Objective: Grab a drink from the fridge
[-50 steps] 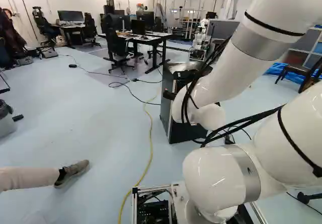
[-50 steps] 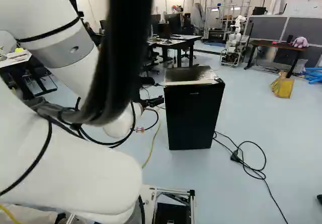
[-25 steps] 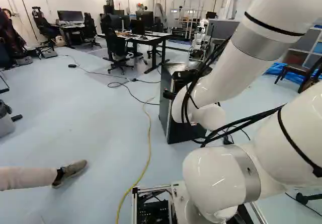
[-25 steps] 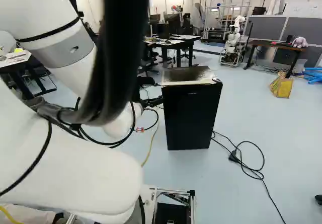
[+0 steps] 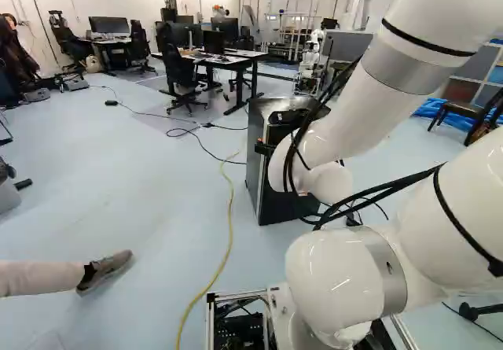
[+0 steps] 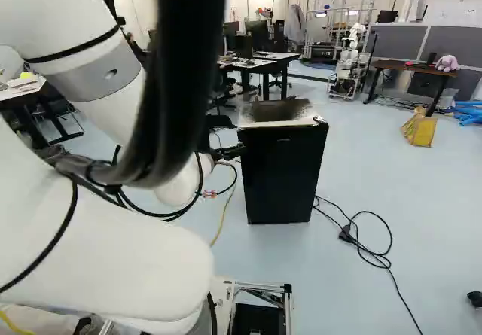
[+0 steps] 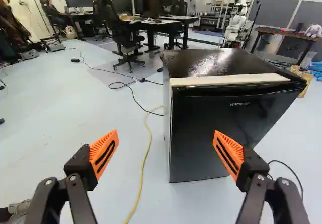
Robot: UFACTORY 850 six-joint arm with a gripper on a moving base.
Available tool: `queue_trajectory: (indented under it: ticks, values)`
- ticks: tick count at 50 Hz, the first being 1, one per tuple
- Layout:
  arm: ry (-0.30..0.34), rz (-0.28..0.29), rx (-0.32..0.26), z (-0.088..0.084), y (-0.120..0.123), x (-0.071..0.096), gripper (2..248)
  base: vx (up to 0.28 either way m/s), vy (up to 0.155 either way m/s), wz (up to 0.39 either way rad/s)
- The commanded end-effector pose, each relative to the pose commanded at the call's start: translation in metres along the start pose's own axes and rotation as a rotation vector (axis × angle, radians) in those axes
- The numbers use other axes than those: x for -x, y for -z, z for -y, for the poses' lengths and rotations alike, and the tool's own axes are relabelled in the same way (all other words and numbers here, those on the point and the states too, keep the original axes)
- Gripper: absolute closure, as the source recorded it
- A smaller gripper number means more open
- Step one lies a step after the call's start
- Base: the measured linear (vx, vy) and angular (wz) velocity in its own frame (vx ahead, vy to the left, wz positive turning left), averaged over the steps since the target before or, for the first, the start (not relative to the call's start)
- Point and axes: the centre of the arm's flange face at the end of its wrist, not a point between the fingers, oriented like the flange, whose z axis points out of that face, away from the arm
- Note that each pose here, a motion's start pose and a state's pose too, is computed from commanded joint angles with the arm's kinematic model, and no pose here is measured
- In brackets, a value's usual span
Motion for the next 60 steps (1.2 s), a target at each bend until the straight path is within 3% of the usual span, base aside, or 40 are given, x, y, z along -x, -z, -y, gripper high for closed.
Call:
queue_trajectory:
  ticks: [43, 60]
  values:
    - [0.0, 0.0, 0.0, 0.0, 0.0, 0.0, 3, 0.002, -0.052, 0.002]
    - [0.0, 0.0, 0.0, 0.0, 0.0, 0.0, 3, 0.009, -0.016, 0.241]
